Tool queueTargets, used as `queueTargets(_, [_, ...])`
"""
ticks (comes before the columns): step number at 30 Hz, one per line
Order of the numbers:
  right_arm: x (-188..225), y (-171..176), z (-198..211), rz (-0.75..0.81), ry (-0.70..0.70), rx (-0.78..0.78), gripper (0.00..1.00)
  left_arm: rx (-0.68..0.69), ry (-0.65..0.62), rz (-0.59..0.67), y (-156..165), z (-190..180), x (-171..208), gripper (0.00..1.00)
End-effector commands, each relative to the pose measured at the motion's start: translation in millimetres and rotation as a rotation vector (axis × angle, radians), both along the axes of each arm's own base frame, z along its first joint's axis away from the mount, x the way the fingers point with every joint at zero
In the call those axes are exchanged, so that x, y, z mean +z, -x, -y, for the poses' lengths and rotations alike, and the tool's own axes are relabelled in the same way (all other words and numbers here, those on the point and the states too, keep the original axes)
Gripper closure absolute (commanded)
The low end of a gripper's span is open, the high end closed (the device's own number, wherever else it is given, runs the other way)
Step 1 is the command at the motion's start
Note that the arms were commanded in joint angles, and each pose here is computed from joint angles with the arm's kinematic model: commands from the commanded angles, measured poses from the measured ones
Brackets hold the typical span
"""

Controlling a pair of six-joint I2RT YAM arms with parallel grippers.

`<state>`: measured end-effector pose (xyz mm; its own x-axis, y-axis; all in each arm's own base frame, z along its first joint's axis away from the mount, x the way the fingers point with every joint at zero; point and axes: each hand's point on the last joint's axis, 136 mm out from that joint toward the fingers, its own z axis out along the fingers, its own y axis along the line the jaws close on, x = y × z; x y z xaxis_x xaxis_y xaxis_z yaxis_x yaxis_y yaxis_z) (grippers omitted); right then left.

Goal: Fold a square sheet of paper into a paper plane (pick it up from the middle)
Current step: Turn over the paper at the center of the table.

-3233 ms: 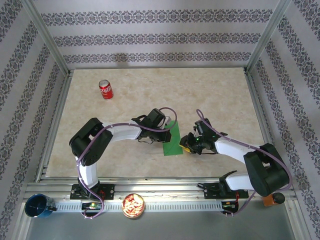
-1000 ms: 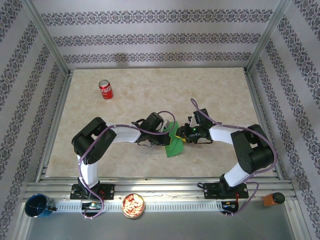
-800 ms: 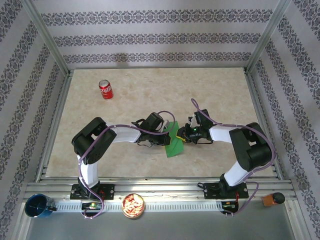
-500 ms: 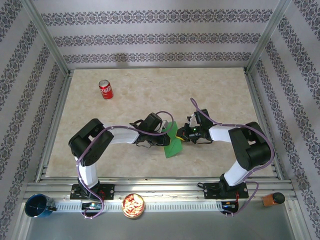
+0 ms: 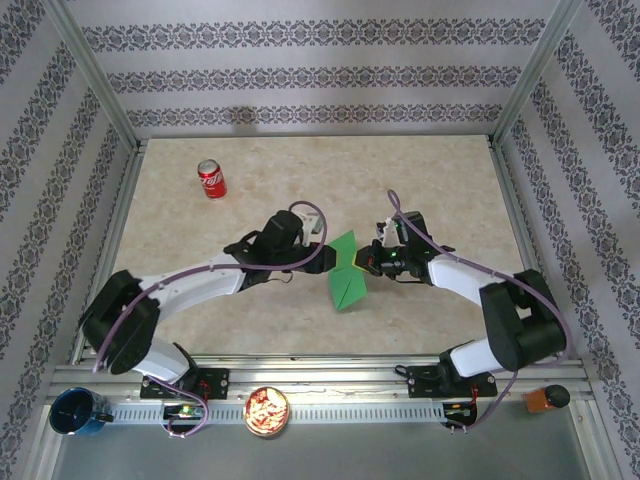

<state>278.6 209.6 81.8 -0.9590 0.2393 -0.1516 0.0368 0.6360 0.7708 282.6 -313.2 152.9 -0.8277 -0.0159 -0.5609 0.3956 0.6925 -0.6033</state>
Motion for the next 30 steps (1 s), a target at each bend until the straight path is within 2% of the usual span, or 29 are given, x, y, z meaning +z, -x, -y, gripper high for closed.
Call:
queueTargets(1, [12.4,1.3,6.2,0.06,0.138,0.028,0.98,0.087,-0.085,0.062,-4.5,-34.3,0.1,0.57])
queueTargets(5, [28.2,0.9,16.9,0.12,0.36,0.06,0.98,0.183,-0.103,0.145,-5.8,-65.0,14.2,0.37])
queueTargets(7, [38.2,-2.1,23.3,0.155,0.46,0.063,0.98,0.243,-0.113,0.19,-6.6,-81.7,21.2,0.22])
queueTargets(9, [49.1,-6.3,28.9,0.195,0.538,0.066,0.98,0.28,-0.112,0.229,-4.0,-95.1,26.6,0.03])
queueTargets(10, [54.7,-8.3,33.4,0.219,0.592,0.065,0.98,0.287,-0.112,0.248,-1.7,-100.7,29.1,0.0])
queueTargets(13, [72.2,-15.1,49.3,0.305,0.807,0.065,0.98,0.31,-0.119,0.253,4.7,-115.6,29.2,0.0])
queueTargets(16, [83.7,-19.7,67.2,0.32,1.051,0.056,1.0,0.363,-0.111,0.241,9.4,-131.7,28.3,0.0])
queueTargets(19, [86.1,-25.3,66.7,0.34,1.204,0.069,1.0,0.357,-0.055,0.223,14.7,-136.2,26.9,0.0])
queueTargets(24, [72.4,-32.6,56.4,0.344,1.308,0.042,1.0,0.426,-0.03,0.161,17.1,-153.6,16.1,0.0])
queueTargets(30, [39.7,-34.8,35.8,0.297,1.383,0.074,1.0,0.703,-0.098,0.148,27.2,-211.2,0.5,0.0])
